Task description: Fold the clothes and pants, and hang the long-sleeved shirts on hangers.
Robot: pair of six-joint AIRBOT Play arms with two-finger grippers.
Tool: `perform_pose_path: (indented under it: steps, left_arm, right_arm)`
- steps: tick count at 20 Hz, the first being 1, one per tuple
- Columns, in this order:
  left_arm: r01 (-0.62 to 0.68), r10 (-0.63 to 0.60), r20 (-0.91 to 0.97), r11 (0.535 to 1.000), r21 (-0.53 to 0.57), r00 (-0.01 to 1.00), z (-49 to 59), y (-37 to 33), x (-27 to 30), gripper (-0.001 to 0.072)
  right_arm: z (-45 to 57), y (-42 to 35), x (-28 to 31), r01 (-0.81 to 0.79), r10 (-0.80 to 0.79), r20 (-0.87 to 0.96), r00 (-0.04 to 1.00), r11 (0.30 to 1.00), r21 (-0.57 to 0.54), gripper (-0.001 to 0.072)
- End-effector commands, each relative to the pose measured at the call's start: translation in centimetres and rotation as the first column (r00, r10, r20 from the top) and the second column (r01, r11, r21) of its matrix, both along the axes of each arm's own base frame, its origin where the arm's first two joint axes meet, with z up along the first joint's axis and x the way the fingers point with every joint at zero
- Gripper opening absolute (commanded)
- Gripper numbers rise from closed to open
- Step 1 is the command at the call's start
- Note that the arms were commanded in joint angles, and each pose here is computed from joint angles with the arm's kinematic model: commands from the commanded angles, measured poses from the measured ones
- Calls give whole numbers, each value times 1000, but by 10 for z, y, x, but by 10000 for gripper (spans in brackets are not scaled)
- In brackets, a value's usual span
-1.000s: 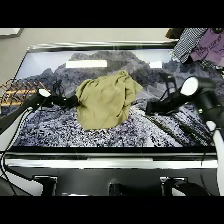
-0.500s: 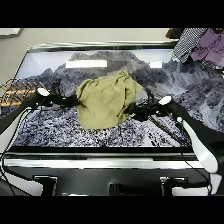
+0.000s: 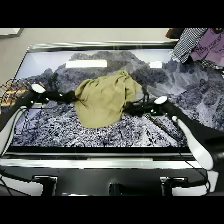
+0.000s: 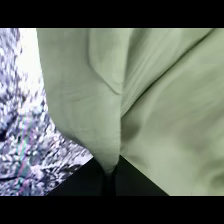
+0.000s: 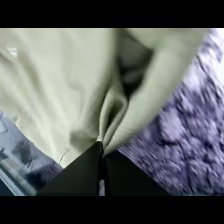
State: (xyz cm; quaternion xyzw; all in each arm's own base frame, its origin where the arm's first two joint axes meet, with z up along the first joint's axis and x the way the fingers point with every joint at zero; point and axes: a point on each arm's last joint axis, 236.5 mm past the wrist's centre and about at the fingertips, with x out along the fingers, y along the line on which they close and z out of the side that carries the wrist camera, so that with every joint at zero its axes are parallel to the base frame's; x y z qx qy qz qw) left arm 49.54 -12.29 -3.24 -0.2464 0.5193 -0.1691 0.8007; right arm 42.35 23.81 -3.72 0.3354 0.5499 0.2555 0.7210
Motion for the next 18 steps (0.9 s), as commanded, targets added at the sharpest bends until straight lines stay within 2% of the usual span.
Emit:
perform_pose_path:
  steps: [1,3,5,8,11,14,18]
  left_arm:
    - [-28,23,236,999,17,971,107,17,26,17]
    - [-49,36,443,999,17,896,211,26,33,17]
    - [-65,39,633,998,17,773,320,32,15,17]
    - [-83,33,833,996,16,552,459,33,-55,18]
    - [-105,9,929,994,32,370,538,30,-145,19]
    - [-152,-18,975,987,53,223,582,31,-224,19]
    - [-192,68,984,981,-36,165,605,40,-283,19]
  right_arm:
    - [119,-22,43,36,-27,285,958,999,-29,25]
    - [223,-31,51,50,-13,497,867,997,-61,25]
    - [326,-39,33,74,-2,672,740,994,-79,25]
    - [457,-57,-29,128,-10,860,511,990,-65,25]
    - [541,-70,-118,135,-38,947,320,991,-5,25]
    - [576,-78,-196,119,-67,970,232,992,40,25]
    - [584,-83,-246,96,-131,954,270,989,108,25]
